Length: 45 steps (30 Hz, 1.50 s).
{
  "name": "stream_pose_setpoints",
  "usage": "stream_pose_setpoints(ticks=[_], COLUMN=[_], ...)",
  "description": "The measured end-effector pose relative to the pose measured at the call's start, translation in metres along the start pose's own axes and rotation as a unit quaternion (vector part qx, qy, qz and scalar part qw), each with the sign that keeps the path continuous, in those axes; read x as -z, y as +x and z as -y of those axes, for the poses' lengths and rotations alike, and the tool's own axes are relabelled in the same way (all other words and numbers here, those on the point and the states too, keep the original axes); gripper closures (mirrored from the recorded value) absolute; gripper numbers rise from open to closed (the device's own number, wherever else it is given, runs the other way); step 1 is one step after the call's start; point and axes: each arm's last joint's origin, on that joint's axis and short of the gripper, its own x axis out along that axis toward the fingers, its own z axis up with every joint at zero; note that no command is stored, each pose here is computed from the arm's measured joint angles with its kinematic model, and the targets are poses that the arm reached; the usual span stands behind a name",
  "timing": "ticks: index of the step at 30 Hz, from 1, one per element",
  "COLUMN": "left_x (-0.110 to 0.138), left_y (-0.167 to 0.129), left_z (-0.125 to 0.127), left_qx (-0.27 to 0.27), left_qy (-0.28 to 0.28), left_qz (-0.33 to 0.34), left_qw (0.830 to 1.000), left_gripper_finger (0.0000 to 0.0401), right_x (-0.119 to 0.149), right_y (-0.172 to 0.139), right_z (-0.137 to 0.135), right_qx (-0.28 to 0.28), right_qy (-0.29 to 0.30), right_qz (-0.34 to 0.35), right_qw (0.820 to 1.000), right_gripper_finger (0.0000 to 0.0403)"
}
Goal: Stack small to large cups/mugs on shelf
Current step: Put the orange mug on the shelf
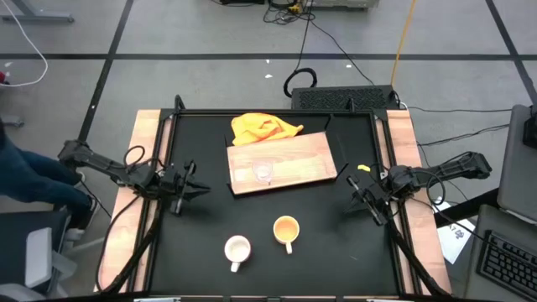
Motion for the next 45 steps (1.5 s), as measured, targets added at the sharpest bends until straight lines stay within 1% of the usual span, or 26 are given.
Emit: stream_pose_setpoints(ticks=[2, 6, 12, 15, 20, 29, 36, 40, 45], left_x=[-0.004, -0.019, -0.043, -0.051, -0.056, -0.058, -0.069, -0.076, -0.079], left_y=[0.005, 0.020, 0.043, 0.055, 0.071, 0.097, 0.132, 0.151, 0.170], left_z=[0.002, 0.006, 0.013, 0.016, 0.020, 0.020, 0.018, 0.016, 0.010], left_qx=[0.002, 0.002, 0.006, 0.014, 0.017, 0.007, 0.020, 0.036, 0.039], left_qy=[0.006, 0.029, 0.045, 0.052, 0.061, 0.044, 0.035, 0.033, 0.027], left_qz=[-0.008, -0.014, -0.020, -0.026, -0.044, -0.070, -0.121, -0.145, -0.183], left_qw=[1.000, 0.999, 0.999, 0.998, 0.997, 0.997, 0.992, 0.988, 0.982], left_gripper_finger=[0.0366, 0.0366, 0.0366, 0.0366, 0.0366, 0.0366, 0.0366, 0.0366, 0.0366], right_x=[0.000, -0.001, -0.001, -0.001, -0.001, -0.001, -0.001, -0.001, -0.001], right_y=[0.000, 0.000, 0.000, 0.000, 0.000, 0.000, 0.000, 0.000, 0.000], right_z=[0.000, 0.000, 0.000, 0.000, 0.000, 0.000, 0.000, 0.000, 0.000], right_qx=[0.000, 0.000, 0.000, 0.000, 0.000, 0.000, 0.000, 0.000, 0.000], right_qy=[-0.001, 0.000, 0.001, 0.003, 0.011, 0.008, 0.006, 0.006, 0.006], right_qz=[0.002, 0.006, 0.006, 0.006, 0.006, 0.006, 0.006, 0.006, 0.006], right_qw=[1.000, 1.000, 1.000, 1.000, 1.000, 1.000, 1.000, 1.000, 1.000], right_gripper_finger=[0.0403, 0.0403, 0.0403, 0.0403, 0.0403, 0.0403, 0.0403, 0.0403, 0.0403])
